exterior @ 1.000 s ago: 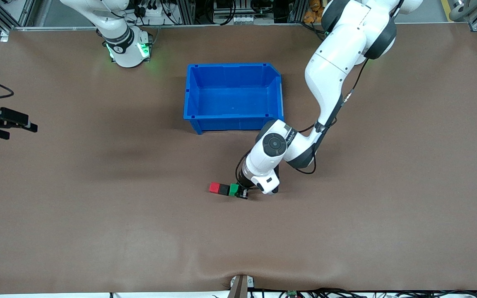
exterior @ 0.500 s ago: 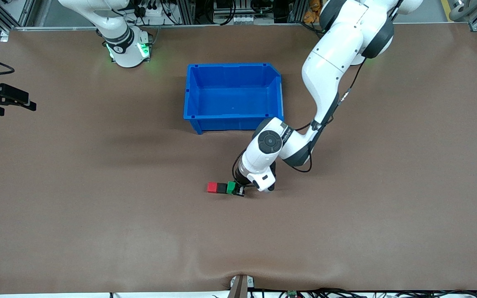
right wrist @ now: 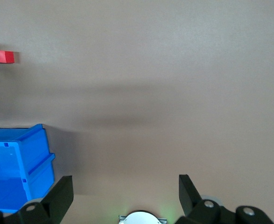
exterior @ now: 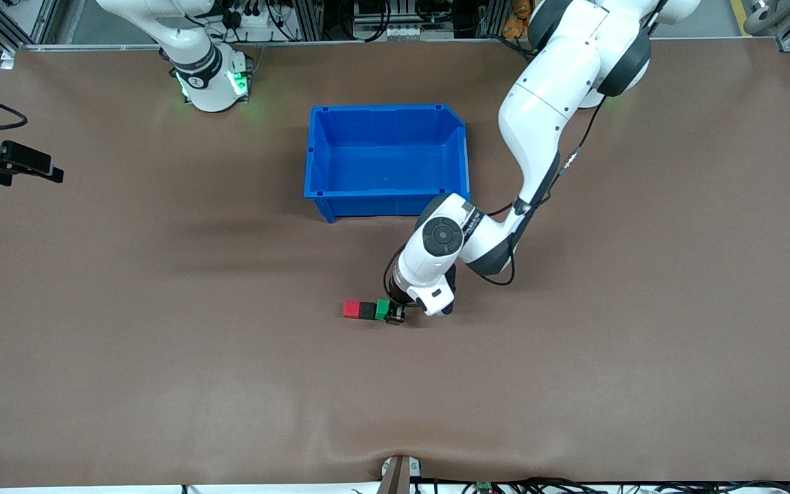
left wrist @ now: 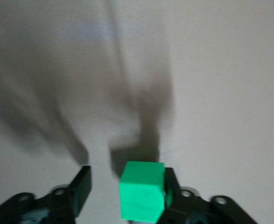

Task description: Attach green and red cubes to black cube

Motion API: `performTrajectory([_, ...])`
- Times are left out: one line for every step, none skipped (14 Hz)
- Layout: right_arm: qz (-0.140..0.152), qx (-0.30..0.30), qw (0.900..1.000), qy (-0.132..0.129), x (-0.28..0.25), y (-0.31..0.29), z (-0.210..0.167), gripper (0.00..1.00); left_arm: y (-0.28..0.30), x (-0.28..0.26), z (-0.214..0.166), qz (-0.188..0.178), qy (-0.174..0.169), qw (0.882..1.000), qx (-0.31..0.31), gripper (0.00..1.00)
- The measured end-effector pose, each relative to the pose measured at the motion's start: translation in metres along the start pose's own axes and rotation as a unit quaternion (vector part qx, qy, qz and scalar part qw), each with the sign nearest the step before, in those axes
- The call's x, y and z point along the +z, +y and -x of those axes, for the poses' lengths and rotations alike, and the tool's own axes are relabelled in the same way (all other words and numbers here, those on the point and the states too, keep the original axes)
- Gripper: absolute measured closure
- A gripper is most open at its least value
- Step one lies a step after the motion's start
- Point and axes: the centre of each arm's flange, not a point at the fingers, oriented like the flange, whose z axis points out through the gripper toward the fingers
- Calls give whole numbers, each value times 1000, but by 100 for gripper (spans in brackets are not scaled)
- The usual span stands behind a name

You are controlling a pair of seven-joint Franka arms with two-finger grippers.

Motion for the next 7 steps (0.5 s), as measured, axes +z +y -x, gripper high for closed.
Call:
performTrajectory([0, 0, 1000, 1, -1, 0, 0, 0, -2, -1, 2, -12, 4, 1000, 1, 11])
performTrajectory([0, 0, 1000, 3, -3, 0, 0, 0, -4, -3, 3, -22, 7, 1000, 1, 3])
performTrajectory([0, 0, 1000, 3, -4, -1, 1, 0, -3, -9, 4, -27, 9, 1000, 1, 0])
performTrajectory([1, -1, 1000, 3, -4, -2, 1, 0, 0, -19, 5, -28, 9, 1000, 1, 0])
performTrajectory([1, -2, 1000, 3, -4, -3, 0, 0, 5, -30, 3, -26, 10, 1000, -1, 0])
performTrajectory([1, -4, 1000, 3, -4, -5, 0, 0, 9, -38, 1, -24, 9, 1000, -3, 0])
performTrajectory([4, -7, 1000, 3, -4, -7, 0, 0, 11, -45, 0, -22, 9, 1000, -5, 0])
